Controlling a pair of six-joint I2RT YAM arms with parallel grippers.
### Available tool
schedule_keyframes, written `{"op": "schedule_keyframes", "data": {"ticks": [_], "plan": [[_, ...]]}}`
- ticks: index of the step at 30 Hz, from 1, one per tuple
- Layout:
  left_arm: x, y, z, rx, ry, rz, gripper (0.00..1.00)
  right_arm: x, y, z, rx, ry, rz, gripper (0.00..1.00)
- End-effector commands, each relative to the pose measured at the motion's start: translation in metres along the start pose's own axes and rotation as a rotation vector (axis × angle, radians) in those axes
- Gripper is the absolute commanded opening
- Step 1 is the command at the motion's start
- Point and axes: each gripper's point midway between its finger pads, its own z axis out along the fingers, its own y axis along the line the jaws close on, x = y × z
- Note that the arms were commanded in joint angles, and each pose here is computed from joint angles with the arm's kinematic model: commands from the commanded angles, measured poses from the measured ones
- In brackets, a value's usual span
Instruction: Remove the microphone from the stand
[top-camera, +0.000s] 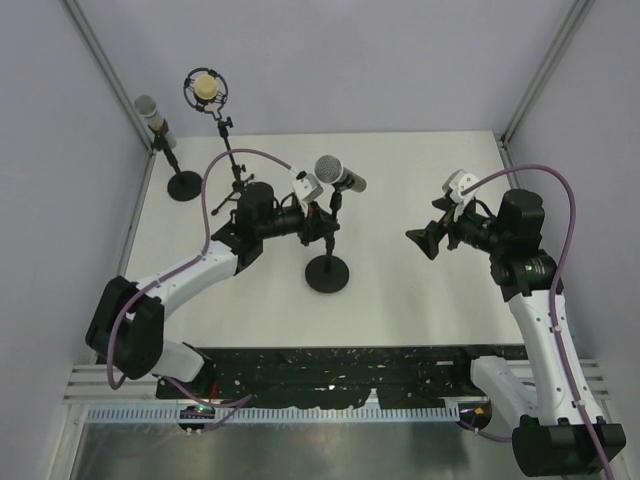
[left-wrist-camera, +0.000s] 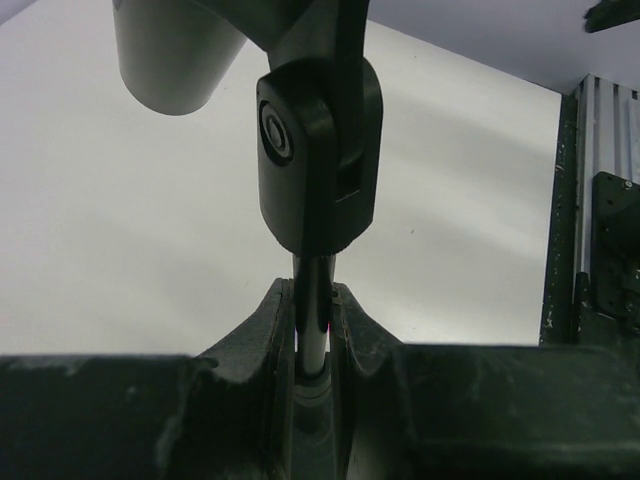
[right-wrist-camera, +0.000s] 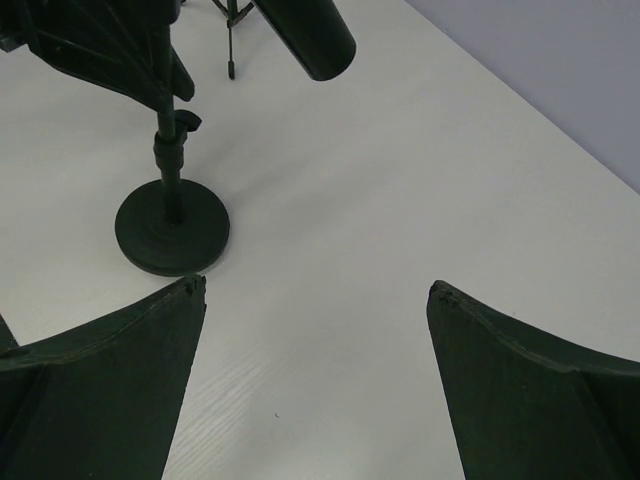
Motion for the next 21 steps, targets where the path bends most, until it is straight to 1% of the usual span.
{"op": "schedule_keyframes", "data": {"ticks": [1, 5, 10, 14, 21], "plan": [[-0.073, 0.006, 0.008, 0.004, -0.252, 0.129, 0.0, -0.02, 0.003, -0.01, -0.012, -0.022, -0.06, 0.95], [-0.071, 0.011, 0.014, -0.005, -0.278, 0.133, 0.0, -0.02, 0.006, -0.013, -0.017, -0.01, -0.073, 0.95], [-0.071, 0.015, 0.011, -0.034, -0.326, 0.214, 0.0, -0.014, 0.005, -0.011, -0.02, -0.001, -0.059, 0.95], [-0.058, 0.019, 0.012, -0.048, -0.318, 0.242, 0.0, -0.013, 0.005, -0.009, -0.029, 0.002, -0.053, 0.95], [-0.033, 0.013, 0.018, -0.047, -0.298, 0.295, 0.0, -0.016, 0.008, -0.011, -0.036, -0.009, -0.061, 0.95]]}}
